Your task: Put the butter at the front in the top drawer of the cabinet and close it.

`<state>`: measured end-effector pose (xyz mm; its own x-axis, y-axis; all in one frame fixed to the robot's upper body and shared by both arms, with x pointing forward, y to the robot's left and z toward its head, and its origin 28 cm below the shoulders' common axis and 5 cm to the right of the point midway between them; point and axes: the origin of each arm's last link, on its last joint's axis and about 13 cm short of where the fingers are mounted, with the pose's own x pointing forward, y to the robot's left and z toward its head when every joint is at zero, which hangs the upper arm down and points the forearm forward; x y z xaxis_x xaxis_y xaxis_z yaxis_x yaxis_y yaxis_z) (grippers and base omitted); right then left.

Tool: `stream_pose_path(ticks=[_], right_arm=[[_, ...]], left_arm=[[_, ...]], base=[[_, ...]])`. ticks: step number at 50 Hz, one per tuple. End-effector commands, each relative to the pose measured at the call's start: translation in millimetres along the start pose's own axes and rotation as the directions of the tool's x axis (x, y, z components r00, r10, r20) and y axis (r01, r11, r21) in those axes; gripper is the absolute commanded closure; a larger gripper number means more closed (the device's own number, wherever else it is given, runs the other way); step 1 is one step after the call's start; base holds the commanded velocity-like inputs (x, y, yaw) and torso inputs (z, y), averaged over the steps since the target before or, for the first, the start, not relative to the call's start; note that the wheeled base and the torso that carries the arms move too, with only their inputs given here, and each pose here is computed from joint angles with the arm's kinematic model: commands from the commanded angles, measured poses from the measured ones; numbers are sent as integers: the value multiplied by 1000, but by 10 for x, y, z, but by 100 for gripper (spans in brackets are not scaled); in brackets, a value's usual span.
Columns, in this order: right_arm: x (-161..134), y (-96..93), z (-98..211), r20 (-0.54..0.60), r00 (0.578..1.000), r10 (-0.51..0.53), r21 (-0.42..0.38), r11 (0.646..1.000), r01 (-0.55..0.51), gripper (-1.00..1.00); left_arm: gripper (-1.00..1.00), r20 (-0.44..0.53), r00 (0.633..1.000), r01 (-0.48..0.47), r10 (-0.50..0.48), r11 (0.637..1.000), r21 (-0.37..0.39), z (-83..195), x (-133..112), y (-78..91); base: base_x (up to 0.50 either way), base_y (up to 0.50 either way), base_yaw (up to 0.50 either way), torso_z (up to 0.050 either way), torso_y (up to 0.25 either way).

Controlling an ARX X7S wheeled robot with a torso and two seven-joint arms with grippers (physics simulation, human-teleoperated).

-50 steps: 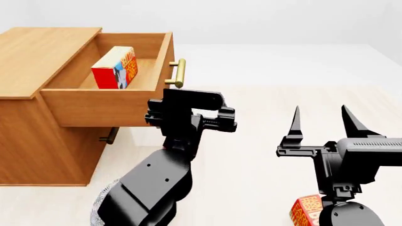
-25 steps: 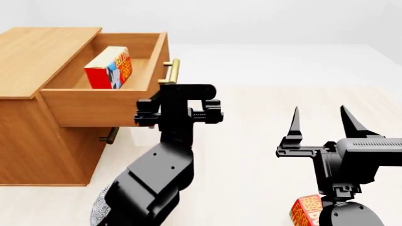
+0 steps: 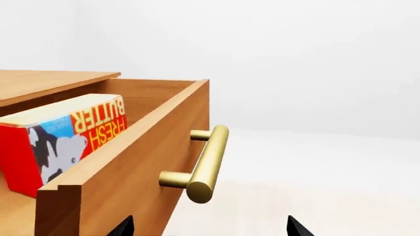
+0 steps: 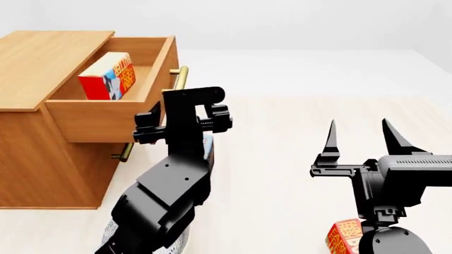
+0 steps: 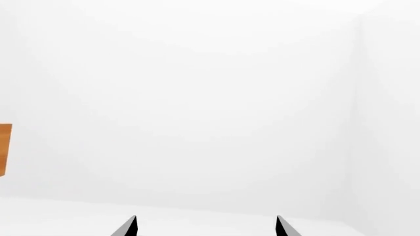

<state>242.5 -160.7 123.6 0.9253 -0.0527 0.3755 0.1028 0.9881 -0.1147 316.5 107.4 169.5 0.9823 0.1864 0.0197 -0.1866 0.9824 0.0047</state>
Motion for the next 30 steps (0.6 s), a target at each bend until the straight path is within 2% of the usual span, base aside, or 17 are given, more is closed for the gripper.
stream_pose_path(ticks=[1, 30], right_arm=[[0, -1, 0, 0, 1000, 1, 0, 1000, -1, -100], [0, -1, 0, -1, 1000, 2, -2, 1000, -2, -100]], left_arm=[[-100, -5, 994, -110, 110, 994, 22, 5, 93, 92], [-100, 12, 962, -272, 271, 960, 65, 82, 304, 239]], base=[[0, 0, 0, 0, 0], [0, 0, 0, 0, 0]])
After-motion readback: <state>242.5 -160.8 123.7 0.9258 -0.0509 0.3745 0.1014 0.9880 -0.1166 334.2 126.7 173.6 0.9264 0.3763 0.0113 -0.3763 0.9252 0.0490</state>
